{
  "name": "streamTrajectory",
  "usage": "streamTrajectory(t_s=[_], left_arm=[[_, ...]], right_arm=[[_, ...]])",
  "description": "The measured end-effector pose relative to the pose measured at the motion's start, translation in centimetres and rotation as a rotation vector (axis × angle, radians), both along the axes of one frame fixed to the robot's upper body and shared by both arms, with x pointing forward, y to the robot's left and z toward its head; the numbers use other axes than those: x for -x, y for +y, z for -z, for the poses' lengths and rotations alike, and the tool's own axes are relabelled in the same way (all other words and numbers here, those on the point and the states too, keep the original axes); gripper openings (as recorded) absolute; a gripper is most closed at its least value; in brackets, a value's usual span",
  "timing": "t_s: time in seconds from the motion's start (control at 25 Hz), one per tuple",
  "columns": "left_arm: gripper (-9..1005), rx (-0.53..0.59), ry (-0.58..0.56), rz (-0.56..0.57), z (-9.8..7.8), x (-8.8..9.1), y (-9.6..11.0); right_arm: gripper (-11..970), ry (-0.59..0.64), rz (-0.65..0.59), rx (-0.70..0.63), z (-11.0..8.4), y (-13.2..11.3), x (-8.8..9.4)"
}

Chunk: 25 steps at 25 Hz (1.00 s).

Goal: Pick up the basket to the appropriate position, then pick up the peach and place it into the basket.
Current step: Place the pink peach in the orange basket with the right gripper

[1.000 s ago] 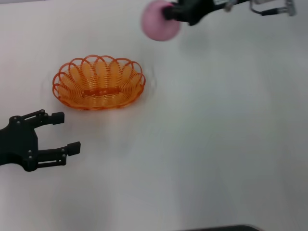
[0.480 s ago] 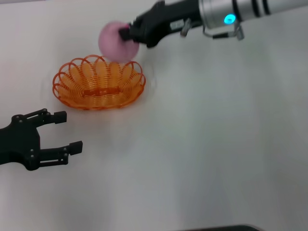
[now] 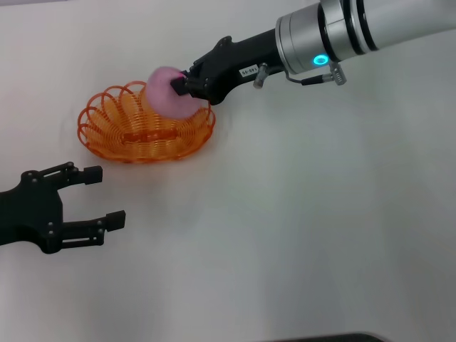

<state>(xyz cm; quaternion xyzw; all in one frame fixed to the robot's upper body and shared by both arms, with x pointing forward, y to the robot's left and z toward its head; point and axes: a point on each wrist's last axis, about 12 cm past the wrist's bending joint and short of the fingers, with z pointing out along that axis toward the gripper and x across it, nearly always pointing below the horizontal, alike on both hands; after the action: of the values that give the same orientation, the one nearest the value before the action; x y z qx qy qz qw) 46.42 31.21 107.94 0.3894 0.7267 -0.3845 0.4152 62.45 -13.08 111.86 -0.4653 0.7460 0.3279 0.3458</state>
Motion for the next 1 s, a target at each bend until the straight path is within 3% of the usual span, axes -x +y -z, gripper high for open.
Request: streamTrajectory(t_s=[0.24, 0.56, 1.0], left_arm=[[885, 0.001, 0.002, -0.001, 0.07, -0.01, -0.06], [886, 0.004, 0.001, 0.002, 0.04, -0.01, -0.12], [885, 0.008, 0.001, 0.002, -0.03, -0.08, -0.17]], right_arm=[[52, 0.006, 0.012, -0.014, 0.19, 0.21, 0.05], [237, 0.007, 0.01, -0.01, 0.44, 0.21, 0.19], [698, 0.002, -0.008, -0.066, -0.23, 0.02, 0.42]])
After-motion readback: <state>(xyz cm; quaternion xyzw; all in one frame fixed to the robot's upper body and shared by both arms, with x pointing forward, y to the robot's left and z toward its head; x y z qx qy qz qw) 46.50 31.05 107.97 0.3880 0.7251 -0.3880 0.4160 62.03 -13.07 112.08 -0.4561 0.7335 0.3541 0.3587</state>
